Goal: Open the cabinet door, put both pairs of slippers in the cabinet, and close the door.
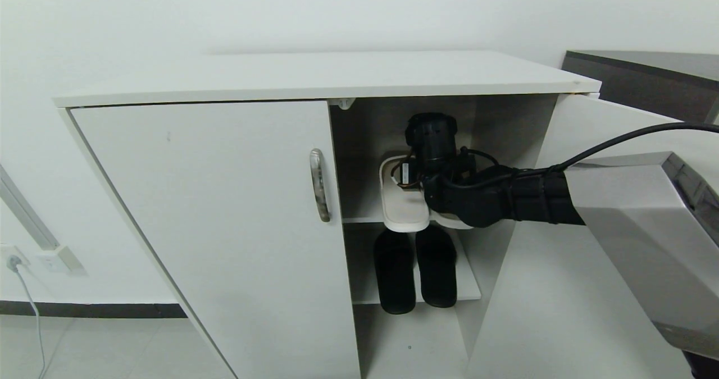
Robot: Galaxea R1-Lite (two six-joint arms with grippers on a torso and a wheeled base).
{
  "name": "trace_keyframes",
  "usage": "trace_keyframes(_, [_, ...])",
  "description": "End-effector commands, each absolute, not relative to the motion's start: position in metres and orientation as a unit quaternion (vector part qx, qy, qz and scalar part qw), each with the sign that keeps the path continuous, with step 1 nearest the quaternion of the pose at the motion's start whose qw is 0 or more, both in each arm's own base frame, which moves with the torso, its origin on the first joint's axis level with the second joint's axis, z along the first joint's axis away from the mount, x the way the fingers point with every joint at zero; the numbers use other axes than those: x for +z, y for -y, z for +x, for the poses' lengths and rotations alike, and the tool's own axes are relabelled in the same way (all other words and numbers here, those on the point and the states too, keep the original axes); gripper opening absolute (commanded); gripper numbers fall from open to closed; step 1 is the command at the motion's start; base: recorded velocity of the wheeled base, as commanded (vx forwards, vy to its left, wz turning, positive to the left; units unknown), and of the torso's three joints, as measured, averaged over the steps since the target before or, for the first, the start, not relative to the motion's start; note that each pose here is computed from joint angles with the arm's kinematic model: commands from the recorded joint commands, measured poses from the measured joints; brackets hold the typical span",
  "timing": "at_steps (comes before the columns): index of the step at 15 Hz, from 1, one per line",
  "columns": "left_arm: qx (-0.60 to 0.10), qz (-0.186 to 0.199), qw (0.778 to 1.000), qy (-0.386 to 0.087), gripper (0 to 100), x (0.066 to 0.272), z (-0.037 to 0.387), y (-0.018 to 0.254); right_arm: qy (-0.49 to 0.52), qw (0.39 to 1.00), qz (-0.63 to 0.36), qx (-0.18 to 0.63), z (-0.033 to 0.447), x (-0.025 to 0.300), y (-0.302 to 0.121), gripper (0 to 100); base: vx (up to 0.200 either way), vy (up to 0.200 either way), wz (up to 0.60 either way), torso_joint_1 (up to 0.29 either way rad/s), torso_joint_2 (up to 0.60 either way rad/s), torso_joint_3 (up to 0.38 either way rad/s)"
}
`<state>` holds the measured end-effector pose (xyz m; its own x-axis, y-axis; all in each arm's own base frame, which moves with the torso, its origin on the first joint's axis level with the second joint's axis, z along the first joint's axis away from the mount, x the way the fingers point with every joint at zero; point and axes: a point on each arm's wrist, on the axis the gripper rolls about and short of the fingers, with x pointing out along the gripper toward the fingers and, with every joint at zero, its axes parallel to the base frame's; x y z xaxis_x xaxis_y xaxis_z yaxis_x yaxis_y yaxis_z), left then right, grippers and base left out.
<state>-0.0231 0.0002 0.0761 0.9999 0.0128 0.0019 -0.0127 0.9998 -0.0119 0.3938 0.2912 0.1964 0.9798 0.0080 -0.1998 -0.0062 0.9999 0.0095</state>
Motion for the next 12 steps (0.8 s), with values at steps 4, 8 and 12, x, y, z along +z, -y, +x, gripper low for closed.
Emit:
trace_keyframes(4, [0.008, -0.007, 1.0, 0.001, 0, 0.0762, -0.023, -0.0003, -0.109, 0.994, -0.002, 0.003, 0.3943, 0.1922, -0.2916, 0, 0.0, 0.0, 0.0, 0.0, 0.0, 0.0])
trace_keyframes(8, [0.008, -0.008, 1.0, 0.0, 0, 0.0757, -0.0229, -0.0003, -0.11, 0.994, -0.003, 0.002, 0.394, 0.1924, -0.2913, 100, 0.0, 0.0, 0.0, 0.0, 0.0, 0.0])
trace_keyframes(12, [0.008, -0.008, 1.0, 0.0, 0, 0.0757, -0.0229, -0.0003, -0.115, 0.993, -0.005, 0.004, 0.3886, 0.1947, -0.29, 100, 0.0, 0.0, 0.0, 0.0, 0.0, 0.0])
